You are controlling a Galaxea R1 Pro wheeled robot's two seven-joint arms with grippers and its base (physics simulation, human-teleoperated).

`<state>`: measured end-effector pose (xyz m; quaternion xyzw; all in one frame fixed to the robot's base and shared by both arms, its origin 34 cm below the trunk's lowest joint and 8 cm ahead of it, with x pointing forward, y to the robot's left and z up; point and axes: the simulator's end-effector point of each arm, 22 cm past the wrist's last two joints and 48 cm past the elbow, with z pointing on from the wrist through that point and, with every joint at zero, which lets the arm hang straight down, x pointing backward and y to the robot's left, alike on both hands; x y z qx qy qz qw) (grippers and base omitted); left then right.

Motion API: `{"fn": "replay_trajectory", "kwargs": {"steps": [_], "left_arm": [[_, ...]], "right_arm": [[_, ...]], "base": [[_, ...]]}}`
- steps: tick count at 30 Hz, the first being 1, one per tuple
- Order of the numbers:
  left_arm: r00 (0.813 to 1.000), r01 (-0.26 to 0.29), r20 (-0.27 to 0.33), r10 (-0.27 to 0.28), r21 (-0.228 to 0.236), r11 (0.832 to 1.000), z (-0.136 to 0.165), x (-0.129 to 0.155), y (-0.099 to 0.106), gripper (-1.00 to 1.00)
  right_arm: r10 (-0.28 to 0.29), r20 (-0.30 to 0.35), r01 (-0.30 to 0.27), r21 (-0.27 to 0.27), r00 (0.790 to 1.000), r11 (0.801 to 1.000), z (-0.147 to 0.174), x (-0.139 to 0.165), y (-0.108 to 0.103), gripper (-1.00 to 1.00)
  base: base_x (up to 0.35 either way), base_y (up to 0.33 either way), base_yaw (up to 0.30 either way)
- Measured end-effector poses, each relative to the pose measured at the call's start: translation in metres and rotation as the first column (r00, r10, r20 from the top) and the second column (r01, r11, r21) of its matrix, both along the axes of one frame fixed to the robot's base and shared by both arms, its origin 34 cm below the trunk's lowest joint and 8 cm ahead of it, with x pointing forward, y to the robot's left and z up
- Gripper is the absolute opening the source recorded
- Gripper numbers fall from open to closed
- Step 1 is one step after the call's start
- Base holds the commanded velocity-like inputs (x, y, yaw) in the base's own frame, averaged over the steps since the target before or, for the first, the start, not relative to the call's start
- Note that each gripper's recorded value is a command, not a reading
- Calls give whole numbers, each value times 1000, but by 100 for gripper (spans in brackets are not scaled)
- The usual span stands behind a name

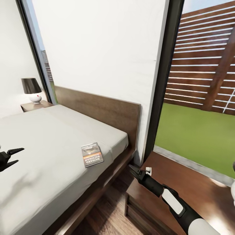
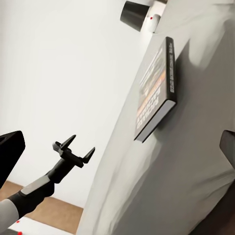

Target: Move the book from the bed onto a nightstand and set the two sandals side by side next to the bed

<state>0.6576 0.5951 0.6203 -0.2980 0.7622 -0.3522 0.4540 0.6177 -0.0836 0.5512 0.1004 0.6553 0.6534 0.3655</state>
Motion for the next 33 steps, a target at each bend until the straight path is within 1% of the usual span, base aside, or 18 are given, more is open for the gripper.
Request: {"fn": "replay_trajectory", "kwargs": {"steps": [7, 23, 33], "left_arm": [[1000, 0, 0, 0, 0, 1000, 0, 0, 0, 100], [1000, 2, 0, -2, -1, 1000, 0, 0, -1, 100], [1000, 8, -1, -8, -7, 1000, -2, 2, -6, 100]], "right_arm": [[0, -1, 0, -1, 1000, 1000, 0, 0, 0, 100], [-1, 0, 1, -1, 1000, 1000, 0, 0, 0, 100], [-1, 0, 1, -2, 1000, 1000, 0, 1, 0, 100]], "base": [[0, 4, 172], [0, 0, 228], [0, 0, 204]]}}
